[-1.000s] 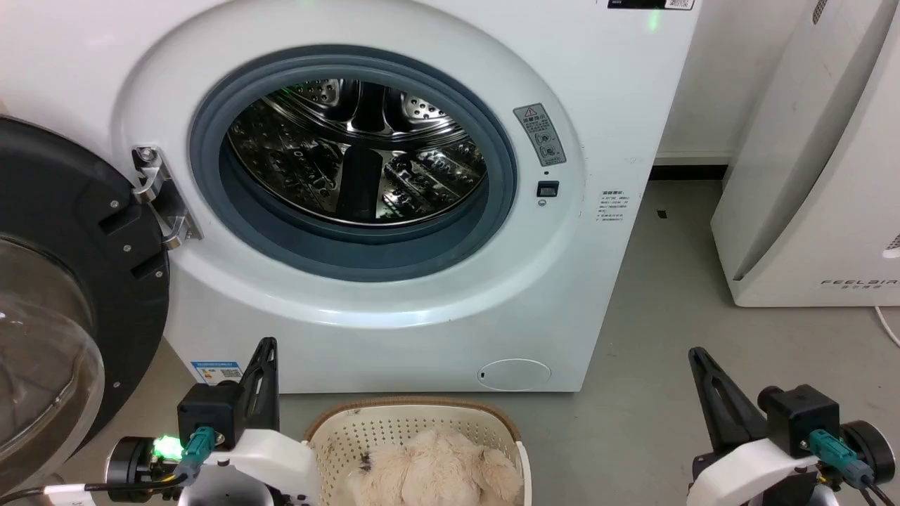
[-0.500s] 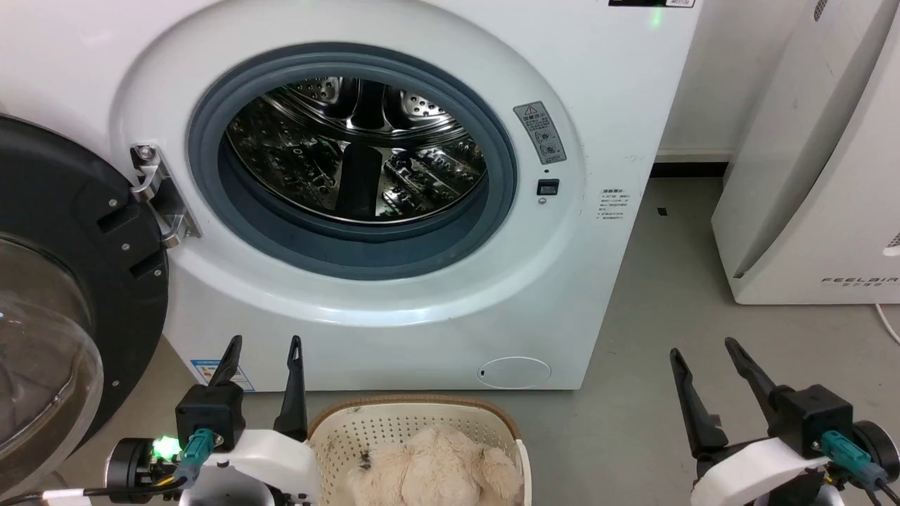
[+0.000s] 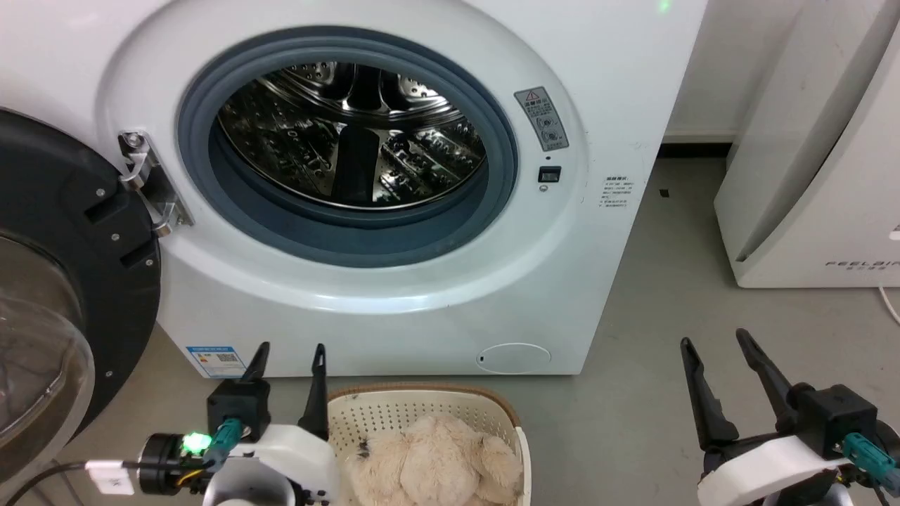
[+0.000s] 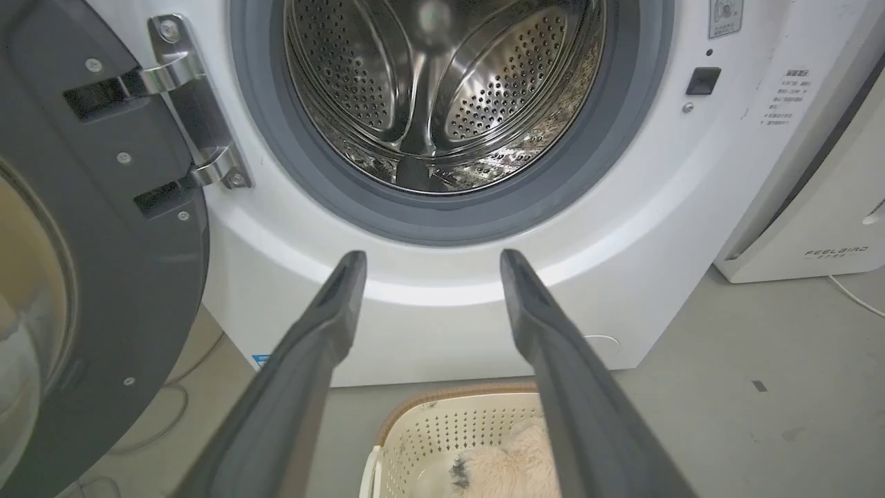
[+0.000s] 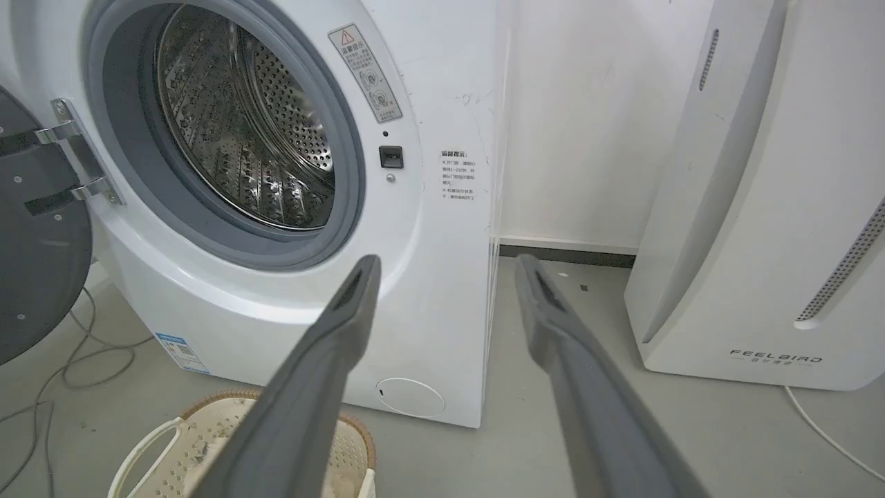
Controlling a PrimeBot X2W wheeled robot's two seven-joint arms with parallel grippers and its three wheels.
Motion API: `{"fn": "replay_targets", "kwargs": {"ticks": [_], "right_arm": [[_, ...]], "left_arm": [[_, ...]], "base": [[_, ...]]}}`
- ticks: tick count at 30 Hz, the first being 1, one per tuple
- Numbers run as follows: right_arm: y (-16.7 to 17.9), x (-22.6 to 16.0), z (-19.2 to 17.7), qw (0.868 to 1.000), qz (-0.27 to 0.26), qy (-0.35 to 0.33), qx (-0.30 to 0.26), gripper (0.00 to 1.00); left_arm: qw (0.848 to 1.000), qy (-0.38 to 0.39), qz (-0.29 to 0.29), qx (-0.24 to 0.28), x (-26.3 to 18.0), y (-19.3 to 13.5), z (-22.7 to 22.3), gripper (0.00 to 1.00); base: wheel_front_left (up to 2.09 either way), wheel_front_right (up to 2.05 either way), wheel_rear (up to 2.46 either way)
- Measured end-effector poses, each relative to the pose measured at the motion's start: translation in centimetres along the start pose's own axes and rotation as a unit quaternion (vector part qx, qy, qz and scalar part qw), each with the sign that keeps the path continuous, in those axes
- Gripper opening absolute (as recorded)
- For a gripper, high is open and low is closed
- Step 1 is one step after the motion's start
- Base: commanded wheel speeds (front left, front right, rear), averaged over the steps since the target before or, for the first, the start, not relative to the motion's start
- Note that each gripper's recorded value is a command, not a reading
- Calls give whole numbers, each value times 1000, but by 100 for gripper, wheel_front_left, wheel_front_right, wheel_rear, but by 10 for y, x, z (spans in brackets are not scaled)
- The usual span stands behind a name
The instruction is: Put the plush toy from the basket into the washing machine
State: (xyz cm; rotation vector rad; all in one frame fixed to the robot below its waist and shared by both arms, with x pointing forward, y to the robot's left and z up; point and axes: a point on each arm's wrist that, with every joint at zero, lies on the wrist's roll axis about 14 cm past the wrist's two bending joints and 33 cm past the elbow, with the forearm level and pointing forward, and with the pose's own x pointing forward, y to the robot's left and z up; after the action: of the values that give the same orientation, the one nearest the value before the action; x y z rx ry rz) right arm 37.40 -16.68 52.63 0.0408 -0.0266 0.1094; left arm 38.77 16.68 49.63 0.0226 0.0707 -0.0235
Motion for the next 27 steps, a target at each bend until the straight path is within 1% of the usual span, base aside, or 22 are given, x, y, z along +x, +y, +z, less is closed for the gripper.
{"fn": "replay_targets", "kwargs": {"ticks": [1, 8, 15, 21, 27], "right_arm": [[-1, 1, -2, 1000, -2, 1, 4, 100], [-5, 10, -5, 1000, -6, 0, 12, 100], [-9, 18, -12, 1000, -12, 3, 25, 100], [-13, 25, -20, 999, -18, 7, 36, 100], [-21, 30, -29, 999, -28, 15, 44, 100]], "left_arm": [[1000, 15, -11, 1, 7, -6, -10, 100], [997, 61, -44, 2, 23, -24, -38, 100], [990, 117, -81, 8, 36, -44, -71, 100], [979, 170, -110, 16, 46, -60, -101, 100], [964, 228, -136, 27, 50, -72, -134, 100]], "base": [[0, 0, 0], [0, 0, 0], [0, 0, 0], [0, 0, 0], [0, 0, 0]]}}
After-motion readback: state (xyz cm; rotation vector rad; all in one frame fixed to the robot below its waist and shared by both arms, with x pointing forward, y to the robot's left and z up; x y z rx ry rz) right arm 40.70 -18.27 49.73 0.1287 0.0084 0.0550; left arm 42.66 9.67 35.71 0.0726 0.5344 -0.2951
